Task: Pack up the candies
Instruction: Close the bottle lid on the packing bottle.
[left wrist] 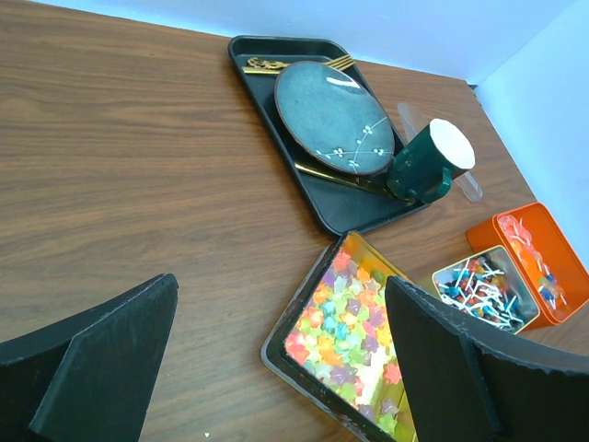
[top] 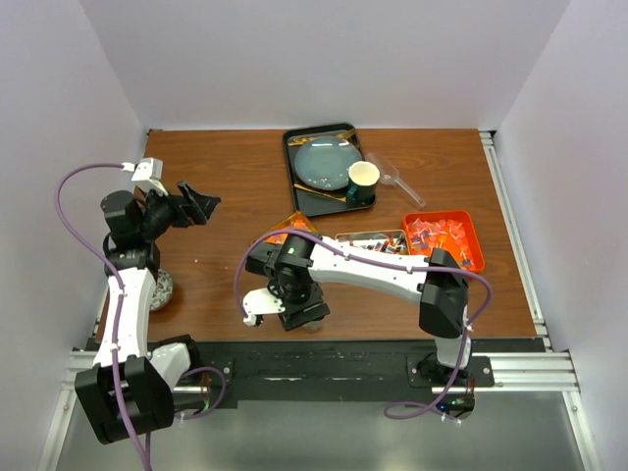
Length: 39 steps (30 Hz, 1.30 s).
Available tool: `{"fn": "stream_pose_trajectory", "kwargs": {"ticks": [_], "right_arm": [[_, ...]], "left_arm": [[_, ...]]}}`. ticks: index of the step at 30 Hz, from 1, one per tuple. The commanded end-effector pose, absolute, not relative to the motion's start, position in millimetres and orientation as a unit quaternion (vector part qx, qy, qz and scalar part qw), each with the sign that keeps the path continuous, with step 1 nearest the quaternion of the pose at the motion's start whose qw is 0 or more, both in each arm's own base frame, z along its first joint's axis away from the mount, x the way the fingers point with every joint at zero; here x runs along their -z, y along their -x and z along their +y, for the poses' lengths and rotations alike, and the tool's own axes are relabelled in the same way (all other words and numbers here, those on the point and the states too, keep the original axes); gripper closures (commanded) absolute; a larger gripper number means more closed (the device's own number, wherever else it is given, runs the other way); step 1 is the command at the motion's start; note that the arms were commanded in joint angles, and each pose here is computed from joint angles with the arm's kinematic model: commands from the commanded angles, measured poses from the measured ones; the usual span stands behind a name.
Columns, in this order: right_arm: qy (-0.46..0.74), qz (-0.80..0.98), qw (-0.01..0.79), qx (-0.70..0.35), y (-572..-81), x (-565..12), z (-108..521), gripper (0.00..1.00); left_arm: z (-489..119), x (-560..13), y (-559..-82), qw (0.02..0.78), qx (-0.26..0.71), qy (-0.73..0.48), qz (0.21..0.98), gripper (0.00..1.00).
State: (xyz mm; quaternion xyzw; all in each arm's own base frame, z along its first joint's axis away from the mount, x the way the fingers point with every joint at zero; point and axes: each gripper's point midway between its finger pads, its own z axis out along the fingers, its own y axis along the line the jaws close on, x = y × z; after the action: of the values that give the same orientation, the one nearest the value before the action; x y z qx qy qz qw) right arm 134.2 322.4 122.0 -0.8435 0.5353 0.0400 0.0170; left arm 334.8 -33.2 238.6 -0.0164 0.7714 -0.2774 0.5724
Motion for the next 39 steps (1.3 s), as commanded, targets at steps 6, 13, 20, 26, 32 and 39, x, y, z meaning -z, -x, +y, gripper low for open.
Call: {"fn": "stream_pose_trajectory", "kwargs": {"ticks": [6, 13, 20, 26, 32, 39], "right_arm": [[0.834, 0.55, 0.019, -0.038, -128, -125, 320, 0.18], [0.808, 0.586, 0.031, -0.053, -133, -156, 289, 0.01], [0.723, 0.685, 0.07, -0.065, -184, -200, 234, 0.01], [0.615, 0.771, 0.162, -0.037, -243, -227, 193, 0.01], [0.512, 0.822, 0.252, -0.005, -274, -242, 182, 0.01], [0.443, 0.856, 0.263, 0.037, -311, -249, 144, 0.01]], "left_arm": [[-34, -251, -330, 0.598, 0.282, 0.003, 0.75, 0.0], [-54, -240, -316, 0.616, 0.314, -0.046, 0.721, 0.0], [-104, -203, -267, 0.51, 0.359, -0.205, 0.754, 0.0], [-123, -175, -225, 0.426, 0.309, -0.452, 0.721, 0.06], [-130, -126, -182, 0.329, 0.334, -0.584, 0.663, 0.14], [-187, -121, -166, 0.368, 0.341, -0.635, 0.587, 0.16]]}}
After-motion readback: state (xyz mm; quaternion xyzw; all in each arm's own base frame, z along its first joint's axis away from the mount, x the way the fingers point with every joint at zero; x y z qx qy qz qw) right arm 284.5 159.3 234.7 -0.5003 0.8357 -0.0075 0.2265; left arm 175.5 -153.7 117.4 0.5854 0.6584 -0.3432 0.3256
